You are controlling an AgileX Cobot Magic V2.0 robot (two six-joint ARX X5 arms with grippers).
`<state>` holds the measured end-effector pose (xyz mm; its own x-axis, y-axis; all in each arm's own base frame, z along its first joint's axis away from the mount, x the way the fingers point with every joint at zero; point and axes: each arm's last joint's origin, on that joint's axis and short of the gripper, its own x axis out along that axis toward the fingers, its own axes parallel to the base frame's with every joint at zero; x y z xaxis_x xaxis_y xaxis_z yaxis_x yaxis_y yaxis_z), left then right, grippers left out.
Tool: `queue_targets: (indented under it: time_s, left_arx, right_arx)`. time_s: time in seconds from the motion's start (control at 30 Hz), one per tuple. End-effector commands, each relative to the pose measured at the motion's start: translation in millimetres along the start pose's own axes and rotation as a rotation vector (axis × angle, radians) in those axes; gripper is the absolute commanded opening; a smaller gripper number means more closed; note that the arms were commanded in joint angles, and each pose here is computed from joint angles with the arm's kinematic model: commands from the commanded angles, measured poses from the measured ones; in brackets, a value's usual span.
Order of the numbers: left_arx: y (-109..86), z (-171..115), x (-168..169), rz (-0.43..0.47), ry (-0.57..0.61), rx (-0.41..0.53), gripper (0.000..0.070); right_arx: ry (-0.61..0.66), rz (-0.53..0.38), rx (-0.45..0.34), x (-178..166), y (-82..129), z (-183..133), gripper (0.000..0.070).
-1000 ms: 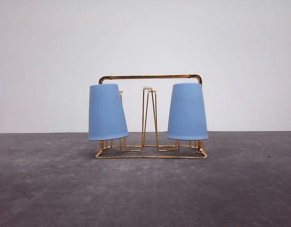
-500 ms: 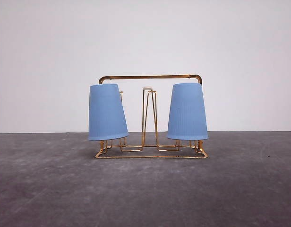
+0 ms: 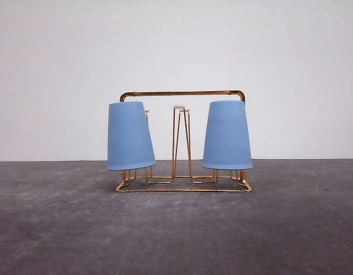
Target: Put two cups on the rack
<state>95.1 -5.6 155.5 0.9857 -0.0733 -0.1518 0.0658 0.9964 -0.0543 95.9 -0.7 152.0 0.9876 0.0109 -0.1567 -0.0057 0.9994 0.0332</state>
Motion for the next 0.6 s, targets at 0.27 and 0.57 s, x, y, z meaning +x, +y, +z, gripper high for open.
queue_targets:
  time_s: [0.27,0.57]
  left_arx:
    - [0.3,-3.2,1.4,0.003,-0.001,0.008,0.0000]
    - [0.3,-3.1,1.4,0.003,-0.002,0.008,0.0000]
  right_arx:
    - [-0.008,-0.001,-0.005,0.2,-0.1,0.2,0.0036]
    - [-0.008,-0.001,-0.005,0.2,-0.1,0.2,0.0036]
